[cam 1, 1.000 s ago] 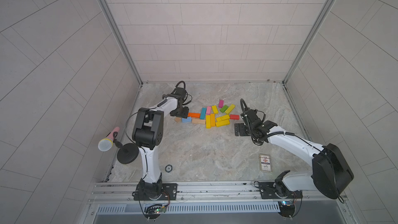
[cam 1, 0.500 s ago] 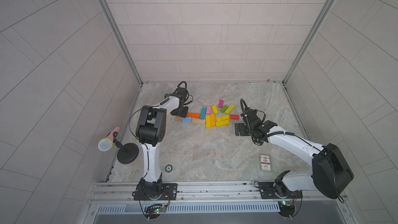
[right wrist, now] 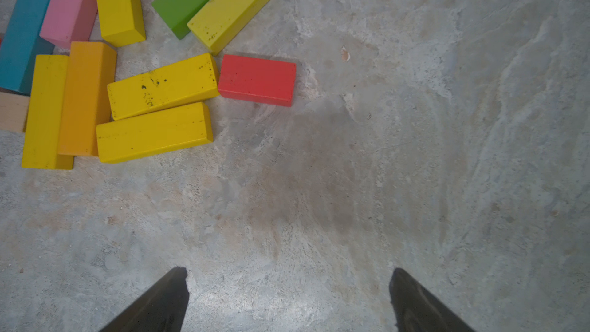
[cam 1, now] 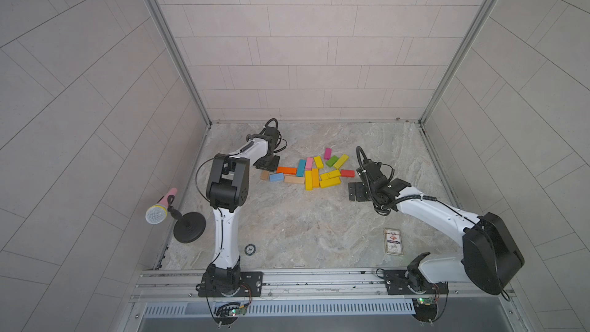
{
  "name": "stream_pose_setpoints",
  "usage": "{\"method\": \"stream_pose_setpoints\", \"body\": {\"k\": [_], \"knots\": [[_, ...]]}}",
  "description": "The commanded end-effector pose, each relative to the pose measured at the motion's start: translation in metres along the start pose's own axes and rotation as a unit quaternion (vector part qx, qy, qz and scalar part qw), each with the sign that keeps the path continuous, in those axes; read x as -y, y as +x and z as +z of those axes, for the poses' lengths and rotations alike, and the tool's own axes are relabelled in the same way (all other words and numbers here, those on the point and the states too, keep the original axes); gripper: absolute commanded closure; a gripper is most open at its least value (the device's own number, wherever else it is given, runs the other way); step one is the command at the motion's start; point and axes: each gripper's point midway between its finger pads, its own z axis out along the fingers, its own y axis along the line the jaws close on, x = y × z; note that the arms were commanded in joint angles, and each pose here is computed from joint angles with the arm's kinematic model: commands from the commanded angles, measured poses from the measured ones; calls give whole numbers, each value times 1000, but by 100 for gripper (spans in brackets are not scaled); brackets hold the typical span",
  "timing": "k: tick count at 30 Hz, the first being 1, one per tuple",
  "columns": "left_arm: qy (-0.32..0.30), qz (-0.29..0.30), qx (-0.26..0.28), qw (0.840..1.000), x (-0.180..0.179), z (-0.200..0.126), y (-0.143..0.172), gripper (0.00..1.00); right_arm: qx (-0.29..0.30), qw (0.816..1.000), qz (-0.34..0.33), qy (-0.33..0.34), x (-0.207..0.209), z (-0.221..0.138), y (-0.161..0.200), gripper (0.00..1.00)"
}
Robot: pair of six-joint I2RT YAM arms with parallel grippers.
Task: Assemble the letter h with building blocks
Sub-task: Pick up the building block from the center of the board, then place the building block at the center of the board.
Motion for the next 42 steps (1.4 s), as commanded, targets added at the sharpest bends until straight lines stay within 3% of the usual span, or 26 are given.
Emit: {"method": "stream_pose_setpoints", "body": {"k": [1, 6, 12, 16, 19, 24, 30, 42], "knots": [[5, 3, -67, 998, 3, 18, 27, 68, 11, 1000, 0, 7, 2, -7, -5, 0], [11, -27, -19, 999, 1, -10, 6, 78, 15, 1000, 3, 7, 2, -7, -6, 0], [53, -92, 95, 990, 0, -101, -28, 79, 14, 1000, 4, 2, 0, -7, -6, 0], [61, -116, 121, 984, 1, -140, -8, 82, 21, 1000, 9, -4, 0, -11, -7, 0], [66, -123, 119, 983, 8, -147, 24, 82, 24, 1000, 13, -13, -2, -13, -8, 0], [72, -116, 100, 986, 27, -133, 80, 82, 22, 999, 16, -27, -6, -15, -6, 0], [44, -80, 47, 995, 54, -96, 117, 84, 24, 999, 18, -30, -6, -18, -6, 0], [20, -99, 37, 994, 60, -49, 126, 85, 34, 999, 22, -23, -1, -24, -7, 0]]}}
